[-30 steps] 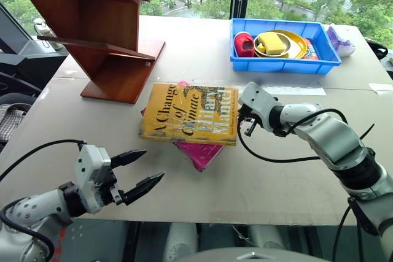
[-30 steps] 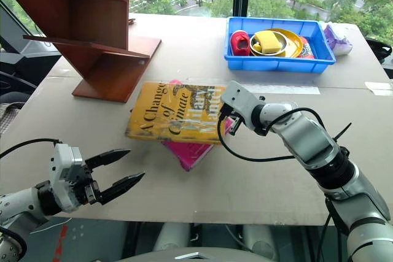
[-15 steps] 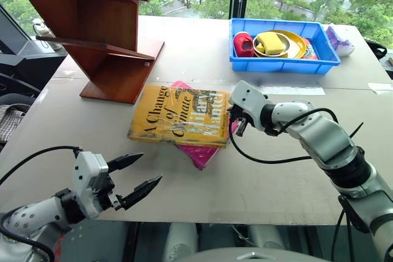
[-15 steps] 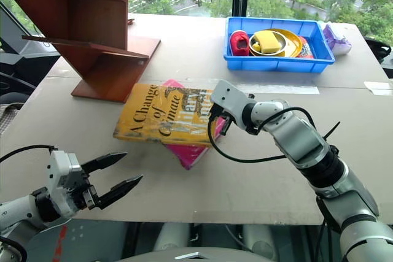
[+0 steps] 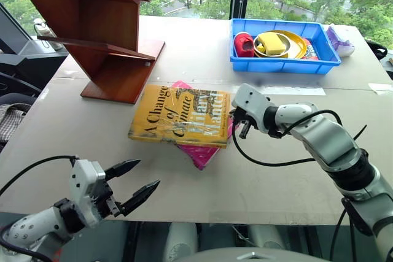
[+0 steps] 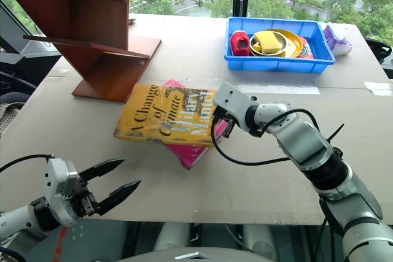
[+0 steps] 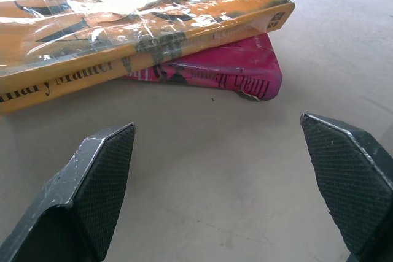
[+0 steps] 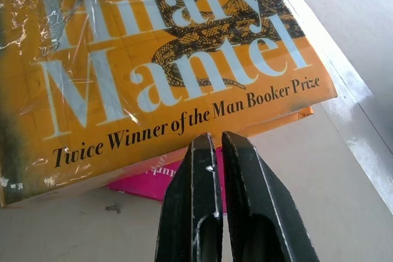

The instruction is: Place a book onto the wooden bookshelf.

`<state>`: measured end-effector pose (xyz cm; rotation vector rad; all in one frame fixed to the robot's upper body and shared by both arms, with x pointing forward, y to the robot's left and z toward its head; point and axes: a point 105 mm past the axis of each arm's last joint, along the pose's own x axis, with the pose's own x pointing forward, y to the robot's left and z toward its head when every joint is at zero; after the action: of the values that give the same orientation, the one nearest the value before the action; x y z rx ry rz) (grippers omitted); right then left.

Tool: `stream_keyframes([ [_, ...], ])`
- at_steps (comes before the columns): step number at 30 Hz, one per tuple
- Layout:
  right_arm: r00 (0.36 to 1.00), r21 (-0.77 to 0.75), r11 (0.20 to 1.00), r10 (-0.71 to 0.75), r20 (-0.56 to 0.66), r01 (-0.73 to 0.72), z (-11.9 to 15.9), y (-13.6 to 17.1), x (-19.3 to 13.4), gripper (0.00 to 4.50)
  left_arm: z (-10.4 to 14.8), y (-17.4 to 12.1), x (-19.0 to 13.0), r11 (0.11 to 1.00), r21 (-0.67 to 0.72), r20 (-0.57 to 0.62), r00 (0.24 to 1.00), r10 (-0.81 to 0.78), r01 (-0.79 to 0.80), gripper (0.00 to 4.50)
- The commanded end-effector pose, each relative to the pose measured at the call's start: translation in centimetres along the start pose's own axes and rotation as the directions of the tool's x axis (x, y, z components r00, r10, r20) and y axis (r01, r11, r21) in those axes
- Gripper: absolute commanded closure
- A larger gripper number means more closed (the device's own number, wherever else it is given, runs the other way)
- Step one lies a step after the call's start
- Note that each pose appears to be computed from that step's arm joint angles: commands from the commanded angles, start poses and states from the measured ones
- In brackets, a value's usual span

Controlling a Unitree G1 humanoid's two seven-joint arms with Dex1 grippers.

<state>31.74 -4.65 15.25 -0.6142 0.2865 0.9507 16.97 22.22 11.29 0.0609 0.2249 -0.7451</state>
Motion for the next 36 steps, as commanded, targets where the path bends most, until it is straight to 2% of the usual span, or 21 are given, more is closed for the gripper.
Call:
stream_keyframes([
  [1, 1.0, -0.027, 1.0, 0.01, 0.021, -0.009, 0.5, 0.4, -0.5, 4.45, 0.7, -0.9, 0.3, 1.0, 0.019, 0.018, 1.0, -0.018, 0.018, 0.06],
  [10, 0.996, -0.054, 0.997, 0.056, 0.064, -0.052, 1.7, 1.2, 0.9, 4.45, 1.3, -1.1, 0.7, 1.0, 0.01, 0.026, 1.0, -0.008, 0.008, 0.06],
  [15, 0.992, -0.045, 0.996, 0.086, 0.097, -0.082, 2.5, 1.6, 1.7, 4.45, 1.5, -0.8, 0.8, 0.996, -0.078, 0.066, 0.997, 0.038, -0.033, 0.06],
  [18, 0.988, -0.03, 0.995, 0.101, 0.117, -0.098, 2.6, 1.7, 1.8, 4.45, 1.5, -0.6, 0.7, 0.974, -0.211, 0.111, 0.988, 0.104, -0.079, 0.06],
  [21, 0.952, -0.052, 0.994, 0.107, 0.288, -0.097, 3.9, 1.2, -0.1, 4.45, 1.0, -0.7, 0.5, 0.901, -0.42, 0.138, 0.975, 0.177, -0.104, 0.06],
  [23, 0.894, -0.043, 0.977, 0.211, 0.394, -0.211, 4.1, 1.7, -2.9, 4.45, 0.8, -0.5, 0.4, 0.819, -0.562, 0.169, 0.953, 0.25, -0.115, 0.06],
  [26, 0.831, -0.041, 0.953, 0.283, 0.479, -0.301, 3.3, 1.9, -6.8, 3.68, 0.6, -0.2, 0.8, 0.702, -0.705, 0.19, 0.925, 0.329, -0.104, 0.06],
  [30, 0.786, -0.07, 0.94, 0.319, 0.53, -0.334, 2.3, 1.6, -11.1, 1.96, 0.1, 0.1, 2.1, 0.54, -0.84, 0.193, 0.899, 0.394, -0.057, 0.06],
  [31, 0.78, -0.074, 0.934, 0.333, 0.53, -0.348, 2.1, 1.7, -11.7, 1.27, -0.2, 0.2, 2.4, 0.506, -0.861, 0.182, 0.897, 0.402, -0.052, 0.06],
  [32, 0.766, -0.09, 0.931, 0.343, 0.543, -0.354, 2.2, 1.8, -12.5, 1.0, -0.3, 0.2, 2.6, 0.482, -0.875, 0.181, 0.898, 0.402, -0.04, 0.06],
  [34, 0.75, -0.111, 0.922, 0.369, 0.549, -0.372, 2.2, 2.0, -13.5, 0.07, -0.7, 0.2, 3.1, 0.424, -0.905, 0.169, 0.897, 0.408, -0.022, 0.06],
  [36, 0.744, -0.135, 0.915, 0.388, 0.544, -0.379, 2.4, 2.1, -14.1, 0.07, -1.1, 0.5, 3.5, 0.36, -0.933, 0.163, 0.893, 0.419, 0.002, 0.06],
])
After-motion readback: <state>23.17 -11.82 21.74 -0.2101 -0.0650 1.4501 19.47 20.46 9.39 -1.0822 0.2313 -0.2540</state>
